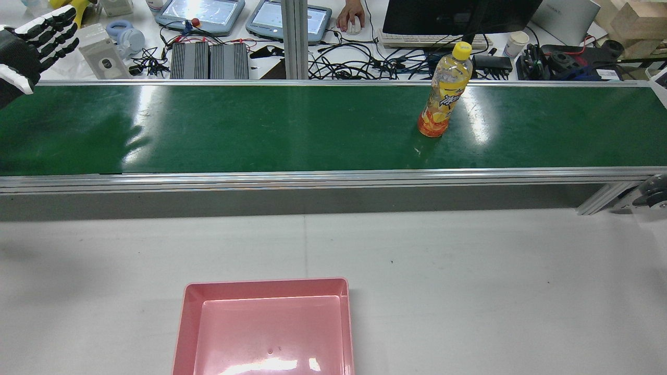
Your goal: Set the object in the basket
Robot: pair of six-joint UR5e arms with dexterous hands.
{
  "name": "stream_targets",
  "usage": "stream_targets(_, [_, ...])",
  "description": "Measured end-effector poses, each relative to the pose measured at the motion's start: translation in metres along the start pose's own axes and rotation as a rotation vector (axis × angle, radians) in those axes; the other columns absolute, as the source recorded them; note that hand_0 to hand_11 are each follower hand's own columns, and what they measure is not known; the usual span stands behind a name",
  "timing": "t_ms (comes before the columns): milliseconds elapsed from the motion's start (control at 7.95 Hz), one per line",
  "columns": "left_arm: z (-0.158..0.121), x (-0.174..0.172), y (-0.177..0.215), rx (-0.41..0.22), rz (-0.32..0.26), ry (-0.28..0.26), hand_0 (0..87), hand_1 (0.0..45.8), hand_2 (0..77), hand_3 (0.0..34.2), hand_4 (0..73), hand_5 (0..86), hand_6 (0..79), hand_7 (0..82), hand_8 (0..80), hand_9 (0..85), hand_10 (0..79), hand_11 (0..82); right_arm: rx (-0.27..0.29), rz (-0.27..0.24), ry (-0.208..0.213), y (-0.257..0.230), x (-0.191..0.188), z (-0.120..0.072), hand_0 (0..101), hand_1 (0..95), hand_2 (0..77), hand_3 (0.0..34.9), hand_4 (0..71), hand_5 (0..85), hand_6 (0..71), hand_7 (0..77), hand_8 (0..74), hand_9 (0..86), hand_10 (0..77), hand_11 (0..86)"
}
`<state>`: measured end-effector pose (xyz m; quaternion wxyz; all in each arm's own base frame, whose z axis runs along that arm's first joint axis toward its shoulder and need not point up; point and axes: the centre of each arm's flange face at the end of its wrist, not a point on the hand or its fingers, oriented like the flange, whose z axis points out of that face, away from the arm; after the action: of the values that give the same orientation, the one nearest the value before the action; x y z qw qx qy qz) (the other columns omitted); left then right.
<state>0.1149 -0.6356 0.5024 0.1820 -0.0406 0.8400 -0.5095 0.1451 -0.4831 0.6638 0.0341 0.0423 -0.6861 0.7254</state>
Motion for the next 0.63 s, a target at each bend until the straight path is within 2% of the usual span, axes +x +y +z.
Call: stream_targets(629, [0.002,0.004,0.013,-0.014,0.0,0.005,53.4,1.1,0.0,0.3,6.5,6.5,0.5,0.5,0.5,0.5,1.1,3.3,-0.002,0.0,0.0,0.001,0.0,0.0,0,0.0,0.5,0.0,0.0,0.0,0.0,0.5,0.0,0.0,0.0,0.0])
